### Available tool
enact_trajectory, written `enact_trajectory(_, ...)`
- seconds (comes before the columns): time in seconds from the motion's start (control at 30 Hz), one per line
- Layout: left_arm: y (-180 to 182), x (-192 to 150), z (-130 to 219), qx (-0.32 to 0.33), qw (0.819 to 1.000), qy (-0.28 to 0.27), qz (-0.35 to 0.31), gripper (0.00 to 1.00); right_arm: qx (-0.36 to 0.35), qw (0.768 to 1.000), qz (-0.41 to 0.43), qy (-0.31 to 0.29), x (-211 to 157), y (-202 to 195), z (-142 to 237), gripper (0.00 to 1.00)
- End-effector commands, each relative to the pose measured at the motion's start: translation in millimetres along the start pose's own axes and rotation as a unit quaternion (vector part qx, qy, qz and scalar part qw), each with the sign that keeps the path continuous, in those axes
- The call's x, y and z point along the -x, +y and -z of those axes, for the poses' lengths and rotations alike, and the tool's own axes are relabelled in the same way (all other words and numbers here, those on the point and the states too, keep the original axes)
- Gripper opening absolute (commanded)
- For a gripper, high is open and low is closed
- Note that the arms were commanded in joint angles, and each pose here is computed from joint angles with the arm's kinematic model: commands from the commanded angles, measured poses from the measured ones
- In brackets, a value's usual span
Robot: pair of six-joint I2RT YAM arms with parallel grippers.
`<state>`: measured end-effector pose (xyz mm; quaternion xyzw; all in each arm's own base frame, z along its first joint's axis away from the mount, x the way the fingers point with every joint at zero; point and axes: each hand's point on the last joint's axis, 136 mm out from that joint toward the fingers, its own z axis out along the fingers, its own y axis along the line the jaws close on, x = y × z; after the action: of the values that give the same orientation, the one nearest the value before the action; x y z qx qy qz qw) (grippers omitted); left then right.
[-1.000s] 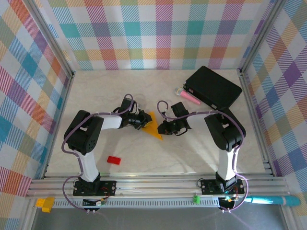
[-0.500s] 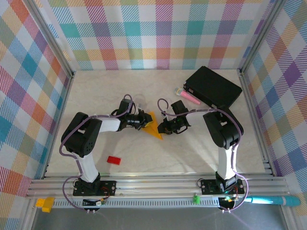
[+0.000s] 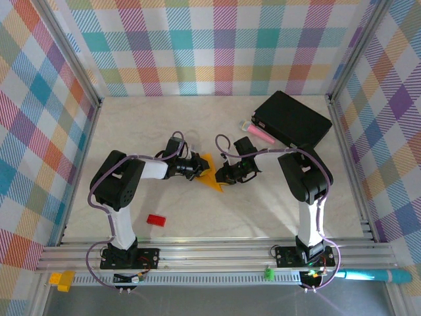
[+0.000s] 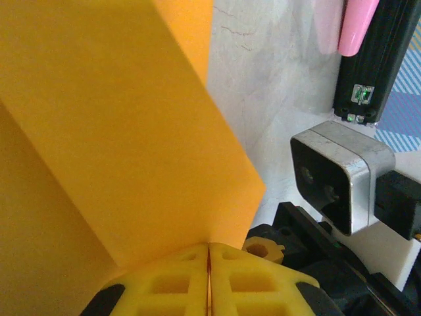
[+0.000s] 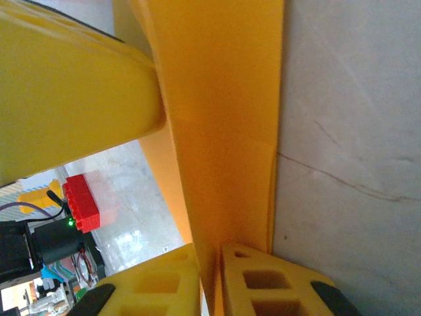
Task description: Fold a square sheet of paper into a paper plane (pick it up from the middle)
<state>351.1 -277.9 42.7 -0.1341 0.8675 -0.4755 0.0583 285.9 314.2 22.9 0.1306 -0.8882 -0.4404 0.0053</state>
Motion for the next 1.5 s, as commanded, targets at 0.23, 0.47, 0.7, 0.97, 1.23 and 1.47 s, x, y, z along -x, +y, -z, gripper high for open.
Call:
enact_trajectory(0.23,5,0,-3,0.021,1.000,0.001,0.000,0.07,0.000,0.999,-0.023,0.024,-21,4,7,0.19)
enact_trajectory(0.47,6,0,-2,0.023,1.000,0.001,0.001,0.07,-0.007,0.999,-0.024,0.030,-30,2,10,0.18)
enact_trajectory(0.7,10,0,-1,0.032,0.999,-0.004,0.004,0.07,-0.018,0.998,-0.037,0.041,-35,-9,3,0.15)
enact_trajectory(0.97,16,1,0,0.040,0.999,-0.006,0.013,0.06,-0.034,0.996,-0.056,0.053,-38,-19,0,0.15)
enact_trajectory(1.23,17,1,0,0.044,0.999,-0.004,0.014,0.06,-0.042,0.995,-0.063,0.058,-40,-24,-2,0.14)
enact_trajectory(1.47,23,1,0,0.052,0.998,-0.006,0.022,0.06,-0.044,0.995,-0.071,0.061,-40,-25,-3,0.13)
